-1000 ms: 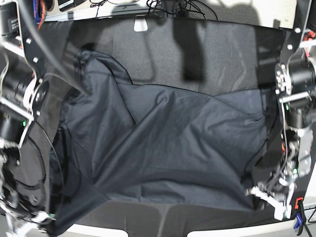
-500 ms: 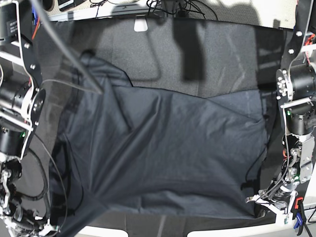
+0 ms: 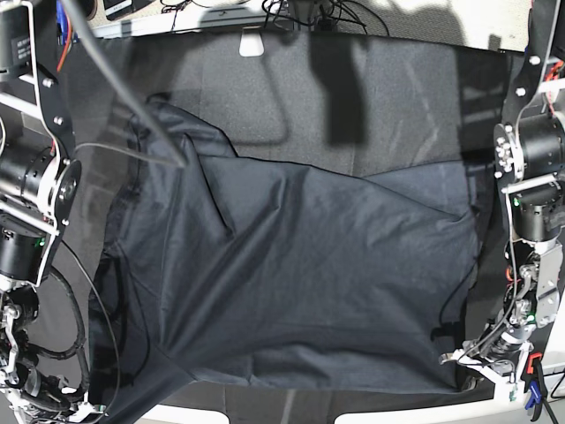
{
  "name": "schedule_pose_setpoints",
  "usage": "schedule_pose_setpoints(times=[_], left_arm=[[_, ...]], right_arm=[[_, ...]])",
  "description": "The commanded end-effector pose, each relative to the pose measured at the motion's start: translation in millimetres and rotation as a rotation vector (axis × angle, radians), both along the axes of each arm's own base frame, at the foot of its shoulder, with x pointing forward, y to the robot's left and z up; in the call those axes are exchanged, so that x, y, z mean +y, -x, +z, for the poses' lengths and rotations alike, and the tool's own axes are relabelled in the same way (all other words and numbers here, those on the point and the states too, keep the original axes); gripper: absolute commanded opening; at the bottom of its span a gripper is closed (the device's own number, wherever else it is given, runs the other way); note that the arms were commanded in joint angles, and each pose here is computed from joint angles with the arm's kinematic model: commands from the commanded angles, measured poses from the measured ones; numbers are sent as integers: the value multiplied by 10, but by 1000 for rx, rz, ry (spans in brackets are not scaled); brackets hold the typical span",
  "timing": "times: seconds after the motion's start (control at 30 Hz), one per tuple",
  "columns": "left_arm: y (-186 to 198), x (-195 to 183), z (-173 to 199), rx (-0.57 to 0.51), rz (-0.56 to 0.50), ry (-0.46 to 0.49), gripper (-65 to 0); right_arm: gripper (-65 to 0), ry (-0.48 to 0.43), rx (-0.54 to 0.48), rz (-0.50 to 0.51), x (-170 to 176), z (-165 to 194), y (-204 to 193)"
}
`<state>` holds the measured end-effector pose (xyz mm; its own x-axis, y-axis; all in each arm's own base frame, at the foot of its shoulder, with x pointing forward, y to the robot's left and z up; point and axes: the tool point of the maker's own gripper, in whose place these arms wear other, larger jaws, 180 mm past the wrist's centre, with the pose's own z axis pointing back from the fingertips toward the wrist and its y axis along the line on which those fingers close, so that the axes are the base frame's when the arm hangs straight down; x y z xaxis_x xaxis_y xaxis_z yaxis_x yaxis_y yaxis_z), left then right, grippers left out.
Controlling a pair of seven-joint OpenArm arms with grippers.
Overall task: Layout the t-shirt on the table in an organized manner, then fold the t-shirt properly
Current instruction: 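Lay the shirt edge down with both grippers and release, then raise both grippers away from the shirt toward the table's back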
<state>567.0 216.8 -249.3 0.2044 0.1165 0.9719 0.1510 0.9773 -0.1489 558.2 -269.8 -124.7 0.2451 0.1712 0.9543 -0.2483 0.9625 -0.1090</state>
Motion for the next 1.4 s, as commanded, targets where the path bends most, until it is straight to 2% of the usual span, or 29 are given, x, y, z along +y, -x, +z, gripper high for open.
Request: schedule_pose_setpoints(times=[0.0, 0.03, 0.1, 0.13, 0.2, 0.5, 0.6, 0.63, 0.7, 0.77, 0.8, 0.93, 1.07, 1.17, 1.37], left_arm=[[-112, 63, 381, -93, 14, 7, -650], [-113, 64, 387, -97, 14, 8, -592], [-113, 63, 388, -99, 14, 8, -442], [-112, 63, 386, -98, 14, 8, -392], [-111, 64, 376, -92, 14, 7, -356], [-113, 70, 377, -92, 17, 7, -355], [-110, 62, 359, -81, 13, 6, -356], [-99, 21, 317, -52, -13, 4, -356], [-30, -169, 219, 22, -127, 13, -360], [69, -366, 206, 42, -248, 35, -360], [87, -402, 234, 39, -268, 53, -360], [150, -477, 300, 99, -309, 124, -360], [287, -595, 366, 119, -366, 149, -360], [495, -676, 334, 105, -400, 101, -360], [1156, -886, 174, 60, -463, -26, -360]], right_arm=[[-650, -13, -110, -17, -60, 430, -50], [-639, -12, -110, -17, -60, 429, -50], [-472, 12, -96, -26, -82, 375, -48], [-403, 18, -96, -28, -90, 367, -47], [-329, 27, -99, -31, -102, 341, -44], [-325, 24, -103, -29, -95, 343, -45], [-325, -35, -77, -6, -30, 319, -27], [-325, -58, -62, 5, -1, 303, -17], [-325, -95, -41, 54, 96, 288, 16], [-325, -146, -33, 87, 165, 303, 41], [-325, -158, -20, 95, 184, 291, 50], [-325, -124, 88, 123, 223, 82, 126], [-326, -126, 115, 135, 245, -39, 193], [-327, -106, 122, 152, 306, -177, 322], [-327, 57, 113, 187, 486, -510, 829]])
